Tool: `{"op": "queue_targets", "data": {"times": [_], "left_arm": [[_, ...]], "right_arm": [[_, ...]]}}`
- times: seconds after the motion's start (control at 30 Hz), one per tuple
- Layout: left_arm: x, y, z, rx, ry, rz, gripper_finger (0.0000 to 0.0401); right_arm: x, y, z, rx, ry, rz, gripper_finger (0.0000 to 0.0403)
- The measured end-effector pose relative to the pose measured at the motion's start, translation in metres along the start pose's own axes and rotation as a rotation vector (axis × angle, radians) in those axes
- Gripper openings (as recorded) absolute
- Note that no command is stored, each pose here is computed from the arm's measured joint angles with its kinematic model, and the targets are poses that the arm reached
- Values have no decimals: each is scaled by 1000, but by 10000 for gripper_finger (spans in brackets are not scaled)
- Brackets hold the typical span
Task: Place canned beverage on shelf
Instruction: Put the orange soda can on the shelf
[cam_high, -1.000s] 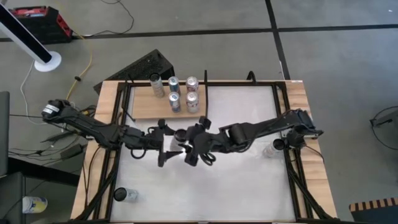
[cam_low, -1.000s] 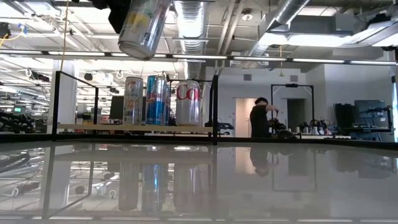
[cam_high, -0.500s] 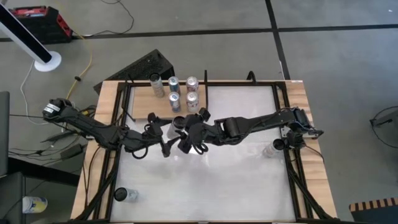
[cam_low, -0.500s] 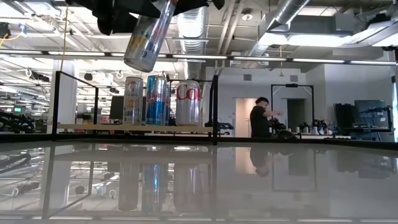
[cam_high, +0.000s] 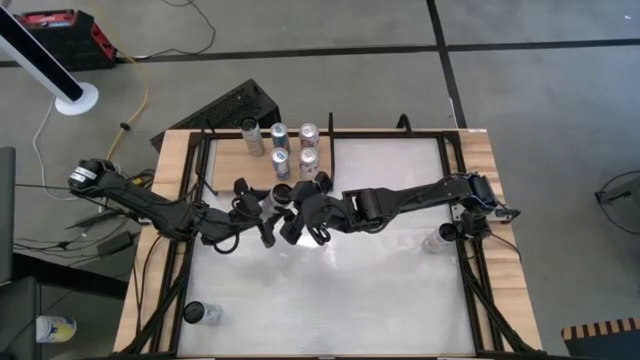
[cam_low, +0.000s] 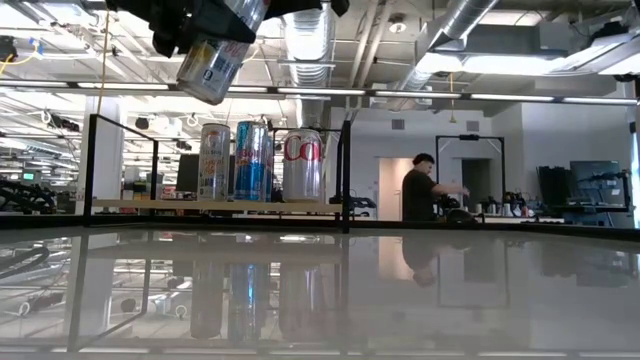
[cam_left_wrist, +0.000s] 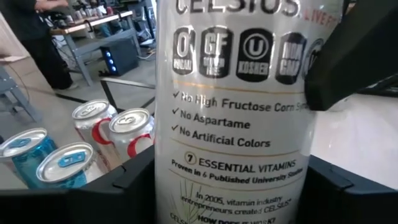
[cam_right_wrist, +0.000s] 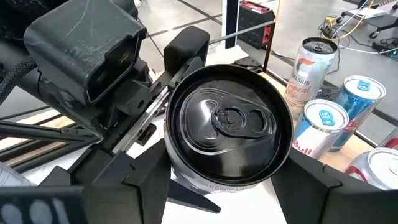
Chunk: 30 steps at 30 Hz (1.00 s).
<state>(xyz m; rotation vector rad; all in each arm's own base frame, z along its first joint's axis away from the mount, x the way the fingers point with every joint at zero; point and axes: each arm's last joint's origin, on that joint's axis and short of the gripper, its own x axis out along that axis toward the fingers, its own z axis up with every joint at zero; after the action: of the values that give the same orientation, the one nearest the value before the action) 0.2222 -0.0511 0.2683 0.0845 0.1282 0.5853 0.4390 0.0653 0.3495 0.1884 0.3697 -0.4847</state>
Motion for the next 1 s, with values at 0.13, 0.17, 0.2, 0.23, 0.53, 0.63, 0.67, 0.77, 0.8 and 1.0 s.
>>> {"op": "queue_targets", "data": {"times": [0.13,0.17,0.2,0.23,0.53,0.63,0.67,0.77,0.8,1.0], "left_arm": [[0,0,0,4,2,6,234],[0,0,0,8,1,6,234],[0,0,0,13,1,5,234],[0,1,0,18,0,5,234],[-24,30,28,-25,-103,-27,234],[-36,53,38,-51,-142,-28,234],[-39,61,38,-63,-154,-25,234],[-45,83,29,-109,-187,-5,234],[-46,90,23,-127,-193,9,234],[-40,122,-11,-200,-249,31,234]], "right_arm": [[2,-2,0,-3,16,17,265],[2,-2,0,-6,17,18,278],[1,-1,0,-12,18,19,292],[2,-1,-1,-22,19,20,308],[-35,-13,8,-149,103,7,392],[-51,-16,6,-200,140,-37,390],[-55,-16,5,-220,152,-50,388],[-67,-17,-2,-284,208,-78,382],[-69,-17,-4,-295,228,-81,381],[-68,-19,-23,-372,311,-108,379]]}}
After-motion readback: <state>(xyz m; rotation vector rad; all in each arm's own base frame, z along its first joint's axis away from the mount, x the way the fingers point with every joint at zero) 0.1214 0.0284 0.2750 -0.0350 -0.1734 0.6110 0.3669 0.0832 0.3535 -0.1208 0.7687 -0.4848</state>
